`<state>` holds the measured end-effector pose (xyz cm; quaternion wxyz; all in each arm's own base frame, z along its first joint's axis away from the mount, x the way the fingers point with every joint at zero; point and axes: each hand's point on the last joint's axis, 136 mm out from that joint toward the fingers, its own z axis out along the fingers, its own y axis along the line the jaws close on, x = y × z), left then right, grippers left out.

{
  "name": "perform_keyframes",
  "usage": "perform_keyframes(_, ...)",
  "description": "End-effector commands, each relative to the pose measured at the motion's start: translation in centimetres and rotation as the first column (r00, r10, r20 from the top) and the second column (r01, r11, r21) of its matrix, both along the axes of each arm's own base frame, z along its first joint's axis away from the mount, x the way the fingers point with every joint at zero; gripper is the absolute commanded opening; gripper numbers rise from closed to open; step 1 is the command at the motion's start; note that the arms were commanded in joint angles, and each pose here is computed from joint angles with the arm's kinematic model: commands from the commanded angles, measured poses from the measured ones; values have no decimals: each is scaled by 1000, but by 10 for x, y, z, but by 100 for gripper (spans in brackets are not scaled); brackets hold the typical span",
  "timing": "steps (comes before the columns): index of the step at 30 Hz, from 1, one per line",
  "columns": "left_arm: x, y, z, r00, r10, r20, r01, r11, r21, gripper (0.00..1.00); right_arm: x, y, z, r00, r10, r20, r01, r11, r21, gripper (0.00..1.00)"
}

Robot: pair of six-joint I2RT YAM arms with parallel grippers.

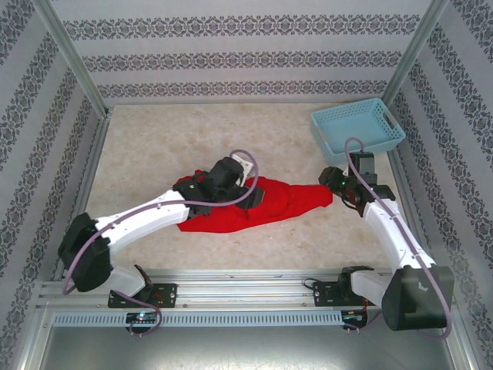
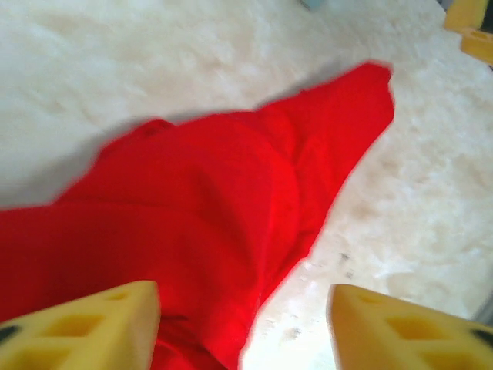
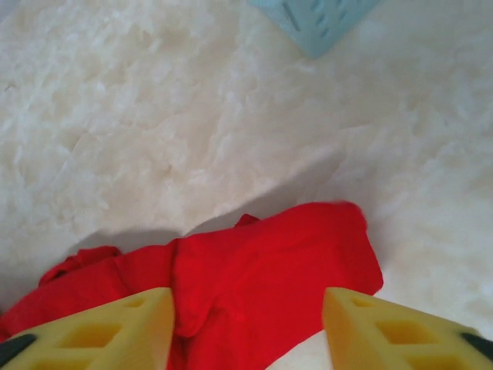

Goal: Fold the inside-out t-shirt
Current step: Turn the T-shirt inside out at the center of the table.

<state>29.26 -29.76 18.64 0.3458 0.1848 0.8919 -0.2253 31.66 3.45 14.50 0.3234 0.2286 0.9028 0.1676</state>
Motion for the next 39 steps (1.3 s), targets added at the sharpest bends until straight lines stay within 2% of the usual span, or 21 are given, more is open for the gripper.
perform_keyframes(1, 14, 70, 27, 975, 195, 108, -200, 979, 37, 74, -3, 18, 19, 994, 87, 60, -84, 995, -58, 61)
perform_keyframes(3, 19, 117, 25, 938, 333, 95, -338, 940, 44, 79, -7, 42, 25, 982, 176, 74, -170, 982, -88, 63)
perform_keyframes(6, 20, 191, 3, 828, 561, 21, -560, 824, 85, 85, -13, 90, 28, 942, 323, 89, -312, 942, -126, 68)
perform_keyframes(8, 16, 226, -19, 755, 653, -52, -644, 755, 125, 88, -18, 128, 24, 902, 421, 95, -409, 904, -125, 71)
perform_keyframes(10, 15, 243, -36, 714, 691, -112, -677, 722, 140, 88, -23, 156, 17, 867, 491, 84, -479, 868, -131, 74)
perform_keyframes(14, 20, 240, -61, 706, 677, -207, -667, 734, 127, 87, -32, 202, -10, 812, 583, 6, -576, 804, -151, 80)
perform_keyframes(19, 29, 211, -84, 747, 579, -326, -585, 806, 88, 74, -44, 232, -54, 770, 629, -108, -638, 762, -111, 77)
perform_keyframes(21, 31, 203, -89, 751, 552, -362, -562, 823, 87, 63, -46, 234, -72, 763, 626, -162, -644, 758, -104, 72)
perform_keyframes(23, 33, 198, -89, 758, 538, -368, -549, 831, 83, 46, -45, 232, -85, 766, 609, -205, -637, 763, -113, 60)
perform_keyframes(27, 39, 197, -66, 778, 541, -318, -553, 831, 60, 18, -26, 213, -90, 812, 526, -252, -574, 796, -191, 15)
perform_keyframes(29, 43, 207, -47, 772, 582, -256, -587, 807, 64, 4, -12, 211, -79, 830, 513, -219, -552, 810, -198, 0)
perform_keyframes(30, 44, 215, -34, 763, 610, -214, -612, 788, 67, 0, -5, 213, -70, 835, 516, -191, -547, 814, -195, 0)
perform_keyframes(32, 45, 232, -5, 738, 661, -137, -662, 748, 43, 0, 6, 220, -47, 830, 540, -137, -557, 805, -202, 0)
perform_keyframes(36, 30, 263, 73, 669, 742, 23, -731, 664, -159, 0, 21, 233, 13, 816, 578, 4, -558, 790, -255, 0)
perform_keyframes(39, 12, 263, 133, 676, 717, 168, -645, 687, -334, 0, 27, 229, 46, 820, 564, 102, -528, 813, -246, 0)
